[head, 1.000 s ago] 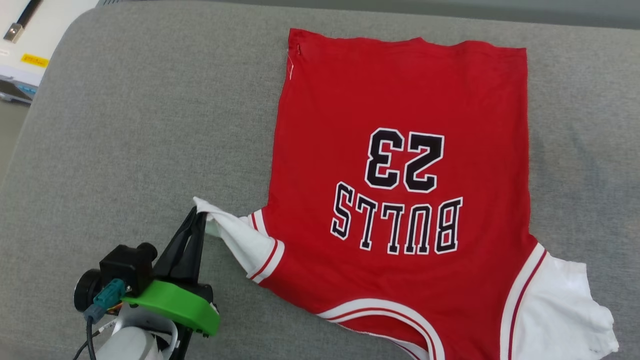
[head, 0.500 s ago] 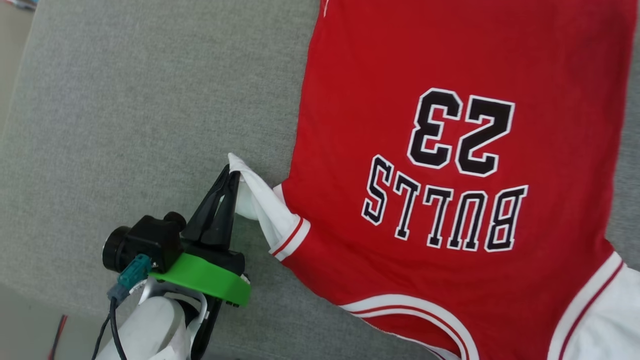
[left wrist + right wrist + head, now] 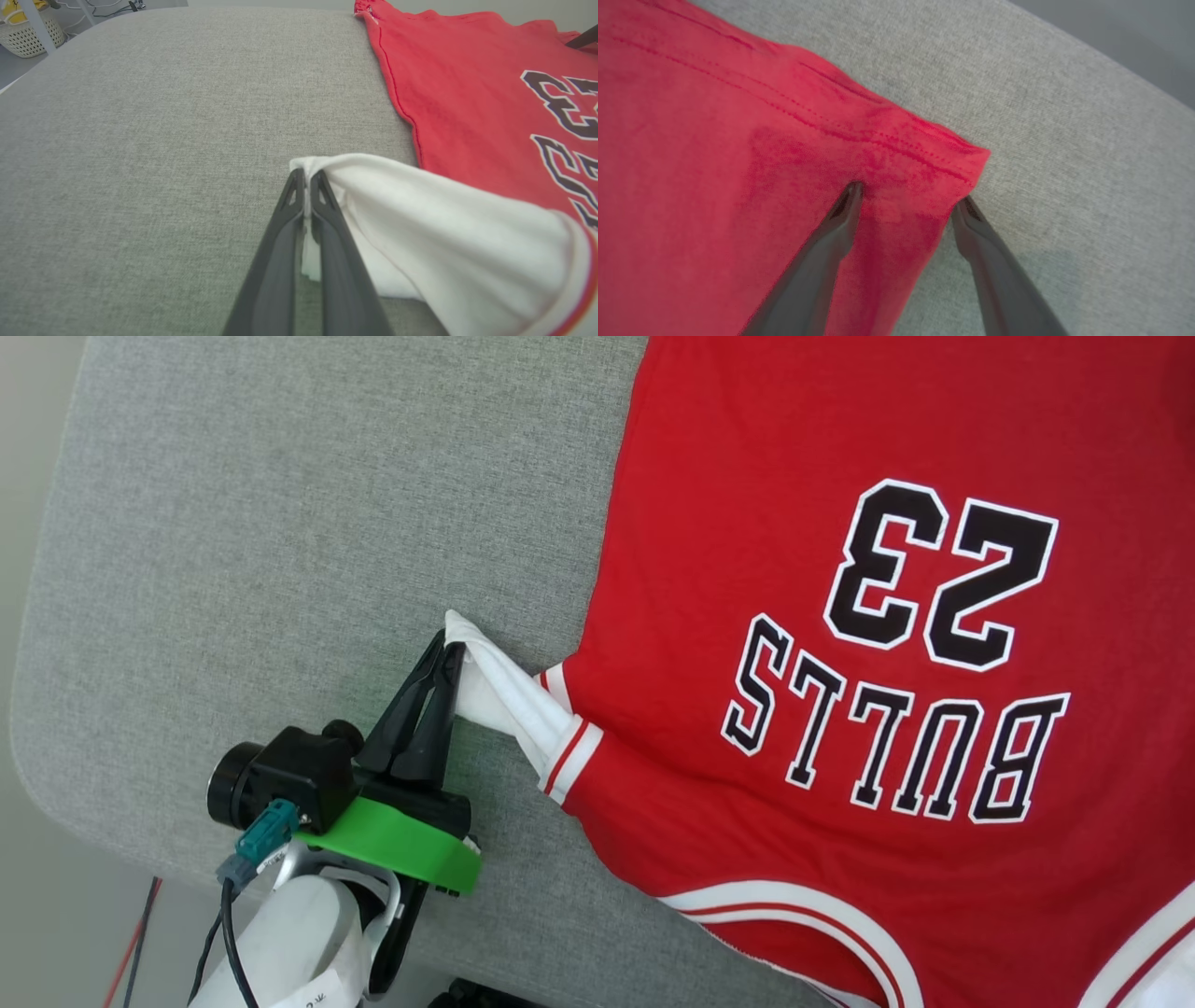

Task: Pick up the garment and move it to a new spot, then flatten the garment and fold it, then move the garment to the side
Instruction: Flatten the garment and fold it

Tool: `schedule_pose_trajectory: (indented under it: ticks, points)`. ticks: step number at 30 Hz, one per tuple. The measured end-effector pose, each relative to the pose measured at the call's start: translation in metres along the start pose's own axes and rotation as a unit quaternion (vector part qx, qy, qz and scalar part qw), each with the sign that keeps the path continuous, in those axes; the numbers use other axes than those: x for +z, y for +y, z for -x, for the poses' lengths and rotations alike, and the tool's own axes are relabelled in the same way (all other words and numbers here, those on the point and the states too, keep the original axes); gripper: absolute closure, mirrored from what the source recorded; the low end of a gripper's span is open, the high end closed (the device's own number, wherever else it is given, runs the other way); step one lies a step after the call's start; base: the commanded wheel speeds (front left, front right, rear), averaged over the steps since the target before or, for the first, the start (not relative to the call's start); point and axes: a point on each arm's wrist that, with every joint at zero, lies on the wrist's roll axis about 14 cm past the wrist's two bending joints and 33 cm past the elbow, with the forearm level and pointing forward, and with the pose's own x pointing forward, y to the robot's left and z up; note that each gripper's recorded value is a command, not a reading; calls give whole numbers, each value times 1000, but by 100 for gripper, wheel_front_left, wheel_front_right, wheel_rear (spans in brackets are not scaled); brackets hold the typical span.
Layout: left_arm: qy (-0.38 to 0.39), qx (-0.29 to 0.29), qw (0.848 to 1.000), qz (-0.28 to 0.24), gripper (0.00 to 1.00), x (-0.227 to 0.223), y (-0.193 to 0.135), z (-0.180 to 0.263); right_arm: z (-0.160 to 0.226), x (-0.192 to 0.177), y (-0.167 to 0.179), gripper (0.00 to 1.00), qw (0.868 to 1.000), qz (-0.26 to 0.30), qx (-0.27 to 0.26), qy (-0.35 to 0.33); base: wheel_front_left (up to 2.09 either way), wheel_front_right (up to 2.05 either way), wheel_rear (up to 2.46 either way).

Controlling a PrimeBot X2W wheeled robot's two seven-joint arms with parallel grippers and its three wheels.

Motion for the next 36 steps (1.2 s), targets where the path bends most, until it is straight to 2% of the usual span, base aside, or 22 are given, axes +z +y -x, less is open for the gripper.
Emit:
schedule_pose_trajectory:
  ticks: [6, 14, 15, 18, 27, 32, 36]
  points:
    - [-18, 2, 1000, 0, 100, 12, 2, 6, 26, 13, 6, 100, 997, 45, -12, -54, 0, 0, 0]
    - [-38, 5, 999, 4, 100, 25, 0, 32, 88, 3, 1, 100, 989, 85, -16, -116, 0, 0, 0]
    - [-44, 6, 999, 2, 100, 29, 0, 42, 109, -22, -4, 100, 988, 97, -17, -115, 0, 0, 0]
    - [-47, 2, 999, -1, 100, 32, -2, 48, 127, -53, -12, 100, 989, 87, -18, -115, 0, 0, 0]
    - [-59, -28, 998, 3, 100, 41, -20, 49, 175, -159, -39, 100, 994, 18, -39, -101, 0, 0, 0]
    - [-68, -45, 997, 1, 100, 48, -29, 50, 185, -229, -28, 100, 997, -34, -31, -68, 0, 0, 0]
    - [-71, -55, 996, 1, 100, 50, -35, 49, 183, -291, 5, 100, 996, -84, -3, -23, 0, 0, 0]
